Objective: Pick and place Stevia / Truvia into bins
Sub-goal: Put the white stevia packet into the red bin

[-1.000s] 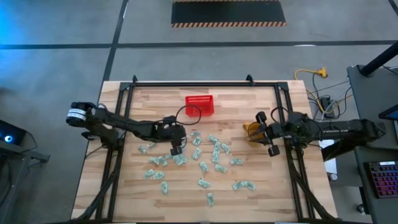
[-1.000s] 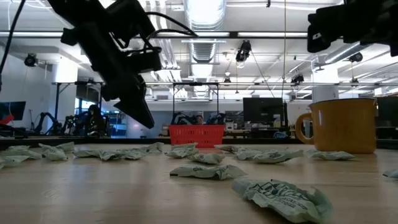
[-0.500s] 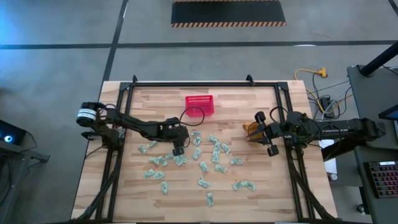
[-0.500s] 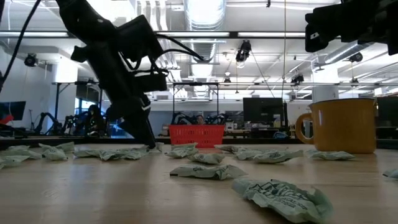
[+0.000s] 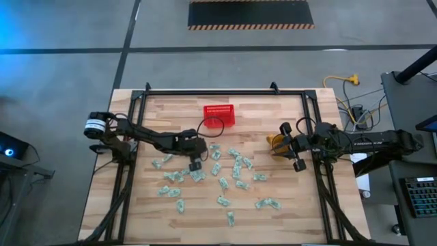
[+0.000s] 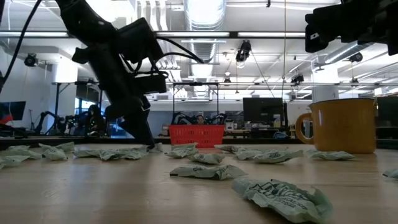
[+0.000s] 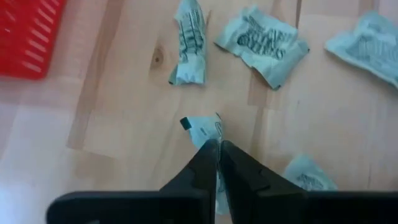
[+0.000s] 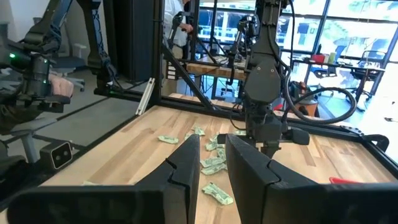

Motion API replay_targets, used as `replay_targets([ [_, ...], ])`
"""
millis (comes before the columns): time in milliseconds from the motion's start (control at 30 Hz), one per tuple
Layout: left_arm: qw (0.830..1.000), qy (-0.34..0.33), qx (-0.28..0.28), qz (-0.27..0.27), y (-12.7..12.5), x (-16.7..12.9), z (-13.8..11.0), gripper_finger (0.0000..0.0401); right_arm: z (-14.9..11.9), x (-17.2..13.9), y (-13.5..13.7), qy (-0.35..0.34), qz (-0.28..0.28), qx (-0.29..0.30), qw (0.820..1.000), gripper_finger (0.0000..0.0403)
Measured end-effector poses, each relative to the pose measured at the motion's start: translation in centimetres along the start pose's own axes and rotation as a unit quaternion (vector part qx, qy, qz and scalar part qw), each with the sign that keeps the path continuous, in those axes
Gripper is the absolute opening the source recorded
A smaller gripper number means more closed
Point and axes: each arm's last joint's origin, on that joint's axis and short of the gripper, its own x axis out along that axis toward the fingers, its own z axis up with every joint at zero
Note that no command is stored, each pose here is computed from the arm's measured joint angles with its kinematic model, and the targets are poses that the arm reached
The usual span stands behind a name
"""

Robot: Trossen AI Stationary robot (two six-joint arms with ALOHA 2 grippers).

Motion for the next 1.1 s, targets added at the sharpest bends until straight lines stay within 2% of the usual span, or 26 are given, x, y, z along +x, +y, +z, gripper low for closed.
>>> replay_targets([
  [233,1.0,0.003,0.03,0.004,0.1,-0.1,0.0,0.0001,-0.1,0.0,0.0,0.006,0.0,0.025,1.0,0.0068],
  [433,0.999,-0.028,0.036,0.027,0.4,-1.4,0.9,0.0,-1.5,1.2,0.3,0.066,0.012,0.04,0.997,0.0068],
  [567,0.997,-0.05,0.034,0.044,0.6,-2.4,1.4,0.0,-0.9,3.0,0.2,0.092,-0.007,0.028,0.995,0.0068],
  [800,0.982,-0.117,0.071,0.129,1.6,-2.9,2.9,0.0,-0.1,6.9,0.3,0.138,0.012,0.023,0.99,0.0068],
  [900,0.974,-0.149,0.082,0.146,2.6,-2.9,3.7,0.0,-0.7,8.8,0.0,0.175,-0.003,0.025,0.984,0.0068],
  [1100,0.958,-0.199,0.097,0.18,4.3,-3.4,5.1,0.0,-3.3,12.2,-0.9,0.28,-0.049,0.013,0.959,0.0068],
])
